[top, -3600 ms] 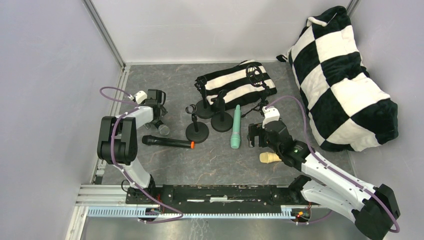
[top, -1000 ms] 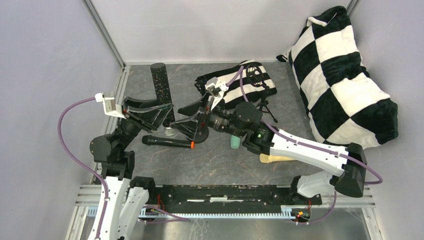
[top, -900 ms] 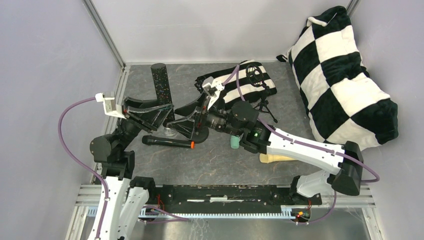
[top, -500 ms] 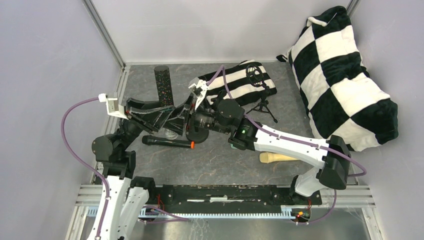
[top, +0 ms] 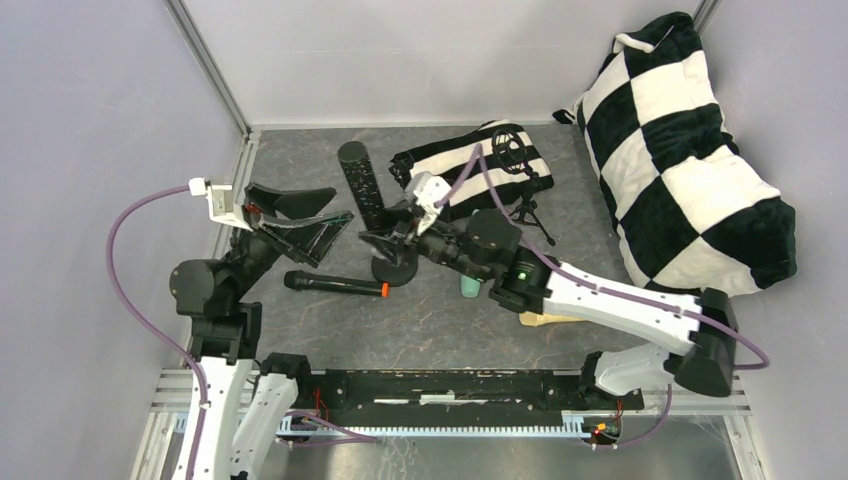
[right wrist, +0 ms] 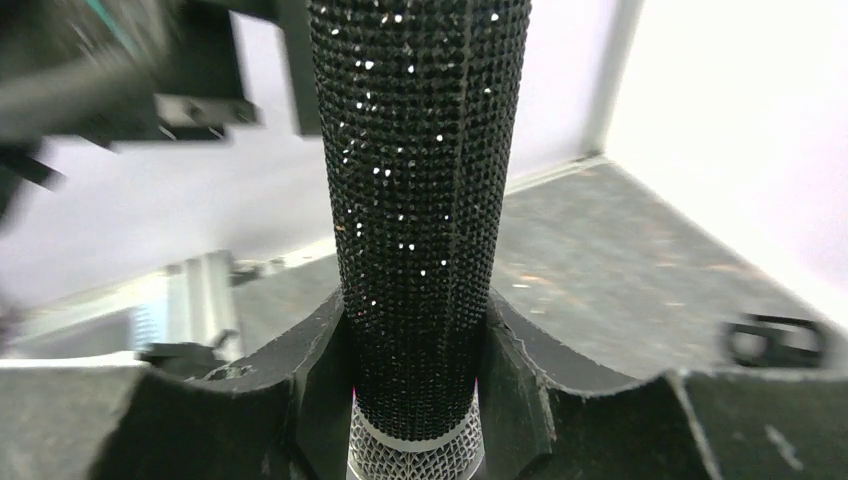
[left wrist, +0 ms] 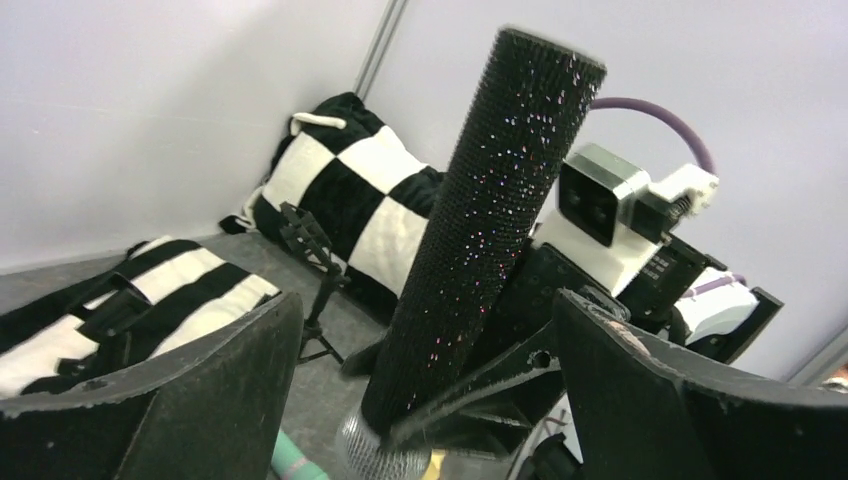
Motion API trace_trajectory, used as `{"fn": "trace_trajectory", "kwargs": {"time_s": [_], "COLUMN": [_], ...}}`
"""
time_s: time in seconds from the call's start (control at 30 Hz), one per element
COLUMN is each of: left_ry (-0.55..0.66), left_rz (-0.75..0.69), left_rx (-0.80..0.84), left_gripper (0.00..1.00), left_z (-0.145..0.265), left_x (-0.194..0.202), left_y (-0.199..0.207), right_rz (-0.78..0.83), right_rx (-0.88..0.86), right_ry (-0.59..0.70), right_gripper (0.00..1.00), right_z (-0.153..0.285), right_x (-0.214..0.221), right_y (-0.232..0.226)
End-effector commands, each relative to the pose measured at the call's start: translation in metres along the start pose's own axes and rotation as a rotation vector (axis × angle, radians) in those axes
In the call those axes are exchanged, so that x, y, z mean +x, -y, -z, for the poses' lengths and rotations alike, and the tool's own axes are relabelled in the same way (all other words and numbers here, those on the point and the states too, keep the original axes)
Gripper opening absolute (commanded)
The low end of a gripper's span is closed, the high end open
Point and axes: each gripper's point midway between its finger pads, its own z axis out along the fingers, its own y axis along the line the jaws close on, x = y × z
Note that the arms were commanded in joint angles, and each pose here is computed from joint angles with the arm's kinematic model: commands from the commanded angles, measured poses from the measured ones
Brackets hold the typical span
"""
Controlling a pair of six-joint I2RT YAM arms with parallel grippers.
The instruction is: Attach the microphones to the stand
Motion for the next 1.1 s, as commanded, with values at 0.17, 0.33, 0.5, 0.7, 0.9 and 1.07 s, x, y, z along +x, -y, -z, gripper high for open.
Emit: {"fn": "trace_trajectory", "kwargs": {"time_s": [0.17, 0.33, 0.5, 0.7, 0.9, 1.07], "left_ry": [-0.102, -0.187, -0.282, -0.371, -0.529, -0.548], "left_rz": [-0.211, -0.203, -0.189, -0.247, -0.384, -0.397], "left_rx": [-0.093, -0.082, -0.125, -0.261, -0.203, -0.107], "left_gripper": [1.0, 0.99, 0.92, 0.88, 0.9, 0.92], "left_z": [-0.006, -0.02, -0.036, -0.058, -0.102, -0.119], "left_x": [-0.034, -0.042, -0.04, -0.016, 0.055, 0.067], "left_y": [0.015, 0.018, 0.0, -0.035, 0.002, 0.029], "right_rz": [0.885, 1.283, 1.534, 1.546, 1.573, 1.593], "right_rx": [0.312, 0.423, 0.461, 0.508, 0.438, 0.432], "right_ry": [0.008, -0.208, -0.357, -0.41, -0.478, -0.488], "right_gripper": [0.0, 0.0, 0.0, 0.0, 0.02, 0.0], "right_z": [0.083, 0.111, 0.128, 0.149, 0.169, 0.186], "right_x": [-0.041, -0.036, -0.034, -0.043, -0.03, -0.023], "right_y": [0.076, 0.109, 0.123, 0.13, 0.13, 0.13]}}
